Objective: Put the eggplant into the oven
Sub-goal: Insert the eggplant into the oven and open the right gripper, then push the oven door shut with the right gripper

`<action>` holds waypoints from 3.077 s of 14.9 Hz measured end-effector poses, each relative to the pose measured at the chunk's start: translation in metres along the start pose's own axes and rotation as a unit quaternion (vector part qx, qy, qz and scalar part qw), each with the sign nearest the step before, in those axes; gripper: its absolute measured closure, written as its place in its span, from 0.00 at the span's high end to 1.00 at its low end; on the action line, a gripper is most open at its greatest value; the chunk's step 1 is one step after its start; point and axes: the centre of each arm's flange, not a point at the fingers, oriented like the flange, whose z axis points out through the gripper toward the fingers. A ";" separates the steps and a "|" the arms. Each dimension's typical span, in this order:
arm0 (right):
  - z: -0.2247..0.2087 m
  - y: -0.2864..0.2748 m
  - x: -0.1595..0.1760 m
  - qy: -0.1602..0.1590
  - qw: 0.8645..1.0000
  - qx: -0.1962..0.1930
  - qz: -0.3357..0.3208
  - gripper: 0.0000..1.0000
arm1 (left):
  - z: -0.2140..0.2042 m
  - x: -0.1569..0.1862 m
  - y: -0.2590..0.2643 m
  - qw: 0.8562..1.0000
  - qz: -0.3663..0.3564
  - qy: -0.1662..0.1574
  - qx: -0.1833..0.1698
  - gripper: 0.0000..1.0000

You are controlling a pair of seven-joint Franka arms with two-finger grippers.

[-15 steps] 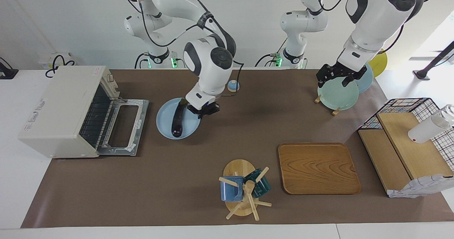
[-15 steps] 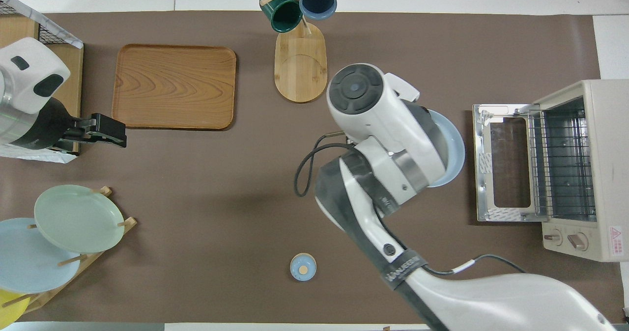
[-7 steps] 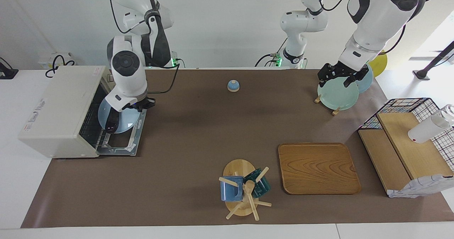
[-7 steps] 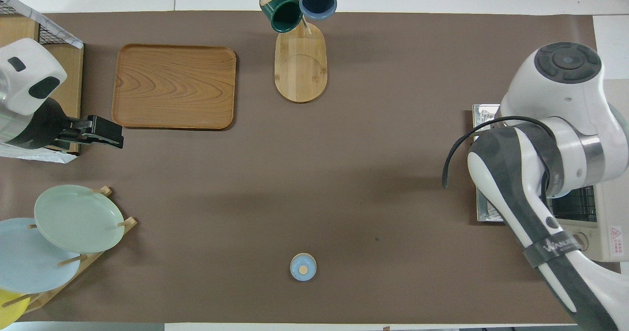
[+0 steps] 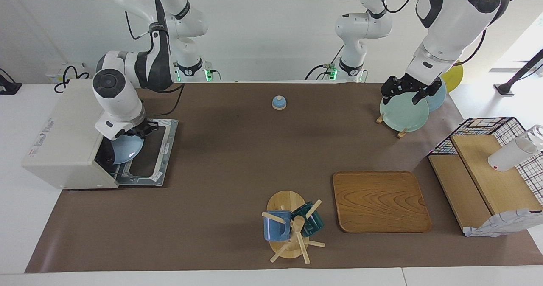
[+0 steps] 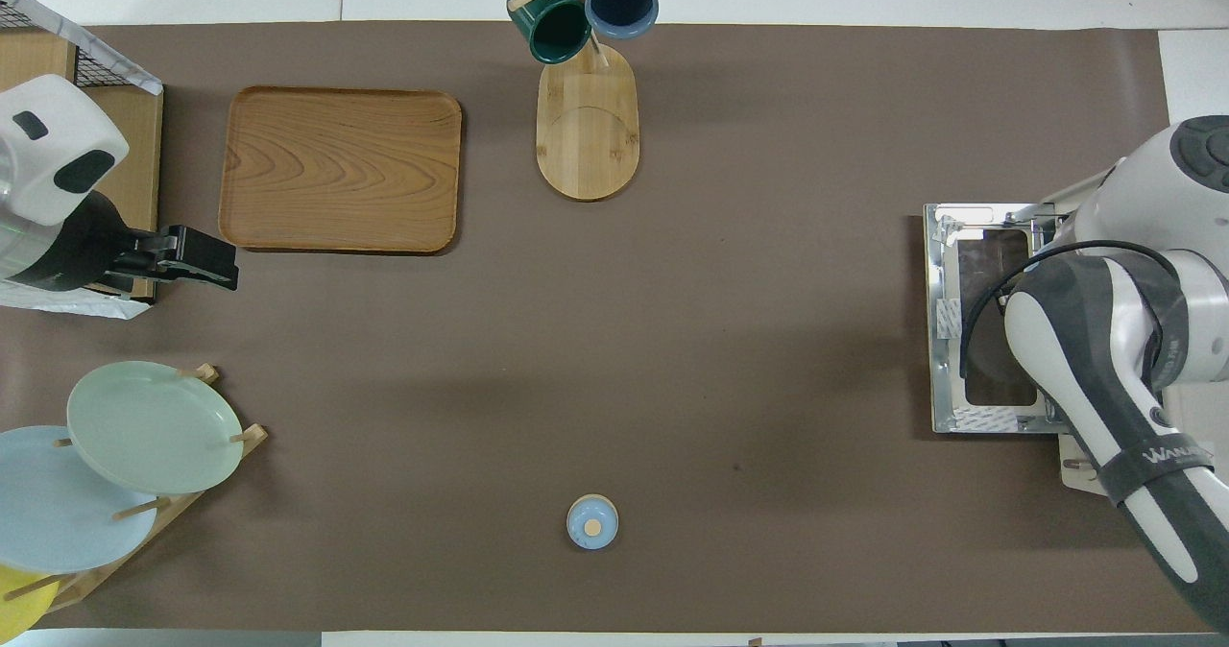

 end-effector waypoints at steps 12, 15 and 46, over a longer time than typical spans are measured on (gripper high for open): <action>0.005 -0.009 -0.007 0.024 1.000 0.012 -0.002 0.36 | -0.001 0.001 -0.012 1.000 -0.011 0.001 0.001 1.00; -0.013 -0.044 0.002 0.041 0.999 0.010 -0.022 0.23 | -0.001 0.001 -0.012 1.000 -0.011 0.001 0.001 1.00; 0.051 -0.125 0.026 0.042 0.991 -0.104 -0.073 0.01 | -0.001 0.001 -0.012 1.000 -0.011 0.001 0.001 1.00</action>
